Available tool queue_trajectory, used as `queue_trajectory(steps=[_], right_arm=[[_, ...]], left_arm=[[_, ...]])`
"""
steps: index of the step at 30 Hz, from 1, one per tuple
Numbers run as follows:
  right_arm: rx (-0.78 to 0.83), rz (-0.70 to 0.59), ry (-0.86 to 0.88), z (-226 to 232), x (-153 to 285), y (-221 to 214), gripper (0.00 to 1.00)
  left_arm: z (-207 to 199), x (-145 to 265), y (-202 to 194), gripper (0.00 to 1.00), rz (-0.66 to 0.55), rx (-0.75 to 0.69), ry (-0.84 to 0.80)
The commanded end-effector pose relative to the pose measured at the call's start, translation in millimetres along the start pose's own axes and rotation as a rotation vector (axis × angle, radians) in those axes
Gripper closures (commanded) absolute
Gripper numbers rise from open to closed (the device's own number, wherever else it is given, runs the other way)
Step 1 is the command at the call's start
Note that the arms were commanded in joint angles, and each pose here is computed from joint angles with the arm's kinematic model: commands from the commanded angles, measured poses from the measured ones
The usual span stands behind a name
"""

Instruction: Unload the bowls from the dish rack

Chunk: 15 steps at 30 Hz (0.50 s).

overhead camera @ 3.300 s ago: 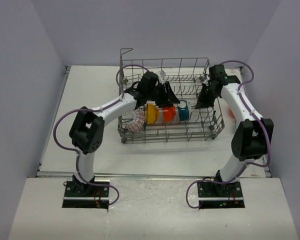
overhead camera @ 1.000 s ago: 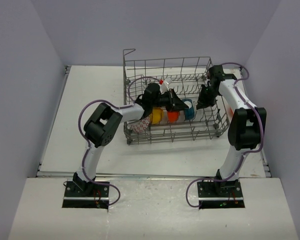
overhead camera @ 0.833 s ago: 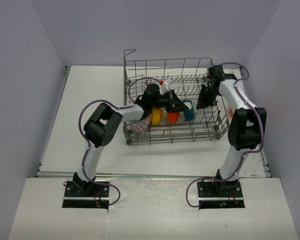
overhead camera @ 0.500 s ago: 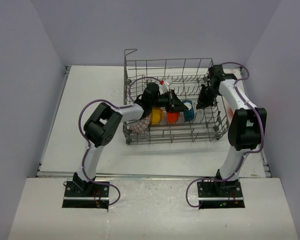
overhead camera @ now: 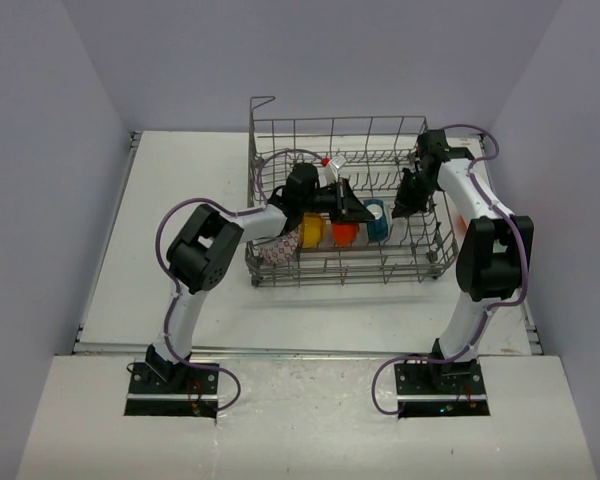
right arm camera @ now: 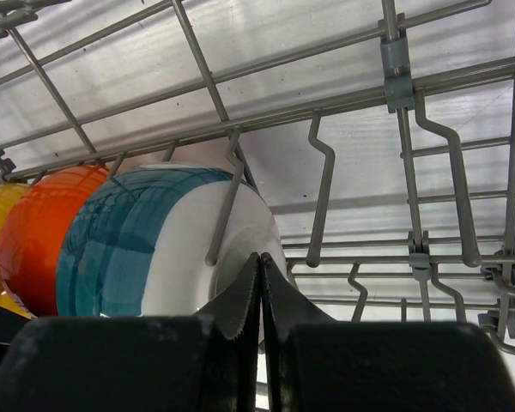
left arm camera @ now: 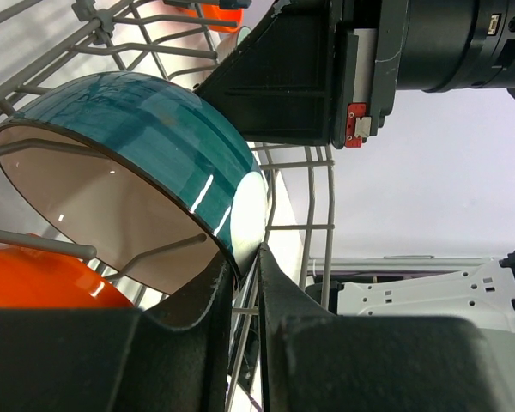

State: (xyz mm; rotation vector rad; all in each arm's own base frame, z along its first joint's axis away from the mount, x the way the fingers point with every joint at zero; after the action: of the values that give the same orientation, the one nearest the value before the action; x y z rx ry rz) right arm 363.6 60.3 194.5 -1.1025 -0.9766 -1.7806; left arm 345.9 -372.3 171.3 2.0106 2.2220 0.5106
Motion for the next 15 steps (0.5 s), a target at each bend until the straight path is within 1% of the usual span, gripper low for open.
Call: queue_trajectory(steps=[1,3,6,8,9,11,15], right_arm=[[0.017,-0.014,0.103,21,18,-3,1.0],[0.02,-0.019,0.128,21,21,-7,1.0],[0.034,-0.004,0.16,23,22,-10,1.0],[0.042,-0.003,0.177,24,25,-12,1.0],[0.049,-0.024,0.202,26,32,-13,1.0],[0.056,-0.04,0.229,29,40,-14,1.0],[0.06,-0.04,0.28,36,50,-13,1.0]], left_arm=[[-57,11,32,1.0,-0.093,-0.299,-0.213],[-56,9,33,1.0,-0.09,-0.297,-0.229],[-47,2,34,1.0,-0.08,-0.262,-0.206],[-42,-1,37,0.9,-0.083,-0.242,-0.185],[-39,-4,38,0.84,-0.092,-0.239,-0.167],[-40,-6,41,0.77,-0.094,-0.241,-0.159],[-33,-12,43,0.69,-0.088,-0.206,-0.122]])
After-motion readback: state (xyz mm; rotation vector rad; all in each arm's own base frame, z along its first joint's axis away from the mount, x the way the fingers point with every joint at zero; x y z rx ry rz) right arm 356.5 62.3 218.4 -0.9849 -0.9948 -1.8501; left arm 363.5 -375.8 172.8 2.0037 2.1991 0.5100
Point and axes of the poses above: each gripper's point midway between its finger pads, its own x axis back along the fingers, its own z axis along the line the jaws close on, y = z × x, the point moved 9 cm from there along x, back along the fingers, and after that the axes turned 1 degree about -x, right-handed, at the moved point
